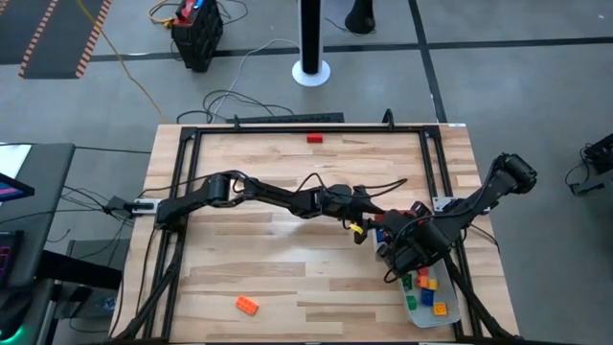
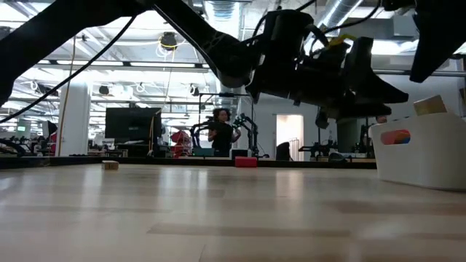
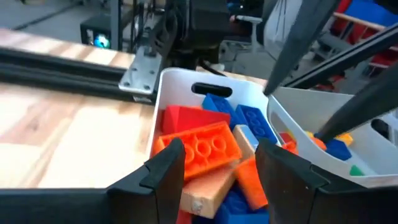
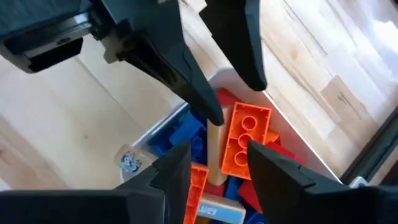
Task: Sort blocks by size
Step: Put the 8 stud orange game piece into the grey bin
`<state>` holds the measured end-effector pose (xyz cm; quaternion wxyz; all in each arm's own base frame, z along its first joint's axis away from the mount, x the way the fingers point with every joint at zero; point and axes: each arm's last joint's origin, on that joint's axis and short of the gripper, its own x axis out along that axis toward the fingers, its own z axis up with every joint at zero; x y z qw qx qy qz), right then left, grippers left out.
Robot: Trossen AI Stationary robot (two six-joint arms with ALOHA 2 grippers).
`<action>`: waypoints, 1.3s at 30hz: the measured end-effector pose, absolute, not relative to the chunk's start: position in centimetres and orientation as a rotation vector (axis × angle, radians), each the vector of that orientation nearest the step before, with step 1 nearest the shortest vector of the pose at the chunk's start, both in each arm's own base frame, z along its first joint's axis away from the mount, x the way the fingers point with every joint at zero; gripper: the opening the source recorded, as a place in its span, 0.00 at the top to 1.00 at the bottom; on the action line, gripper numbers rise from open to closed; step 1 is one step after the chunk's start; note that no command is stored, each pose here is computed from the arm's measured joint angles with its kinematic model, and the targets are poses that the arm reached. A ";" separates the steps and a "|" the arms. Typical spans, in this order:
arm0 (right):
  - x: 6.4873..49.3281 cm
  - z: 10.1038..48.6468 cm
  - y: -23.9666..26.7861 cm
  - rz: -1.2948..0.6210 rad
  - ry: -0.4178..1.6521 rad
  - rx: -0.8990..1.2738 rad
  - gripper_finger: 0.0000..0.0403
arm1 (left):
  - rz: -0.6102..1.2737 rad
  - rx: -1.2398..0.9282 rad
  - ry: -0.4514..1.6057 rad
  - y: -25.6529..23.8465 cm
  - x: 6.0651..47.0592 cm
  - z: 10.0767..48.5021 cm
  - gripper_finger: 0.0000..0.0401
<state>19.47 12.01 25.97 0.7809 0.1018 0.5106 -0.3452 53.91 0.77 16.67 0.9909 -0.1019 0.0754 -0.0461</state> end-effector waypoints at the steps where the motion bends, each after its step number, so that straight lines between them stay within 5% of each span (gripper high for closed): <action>1: 19.5 26.1 12.0 -0.743 1.110 0.225 0.54 | -0.090 -0.189 0.151 0.8 53.9 16.7 0.54; 10: 19.1 26.1 12.4 -0.739 1.154 0.258 0.54 | -0.081 -0.164 0.170 1.9 53.8 16.5 0.54; 17: 18.7 26.2 13.1 -0.739 1.073 0.236 0.54 | -0.285 -0.131 0.173 4.6 53.1 18.3 0.54; 24: 17.6 26.0 14.4 -0.732 1.044 0.269 0.54 | -0.144 -0.076 0.191 6.4 50.0 16.4 0.58; 29: 17.6 25.4 15.0 -0.668 1.124 0.214 0.54 | 0.031 0.155 0.204 5.6 46.8 18.4 0.64; 39: 19.9 23.4 14.0 -0.765 1.301 0.306 0.45 | 0.047 0.265 0.300 5.1 39.6 21.7 0.67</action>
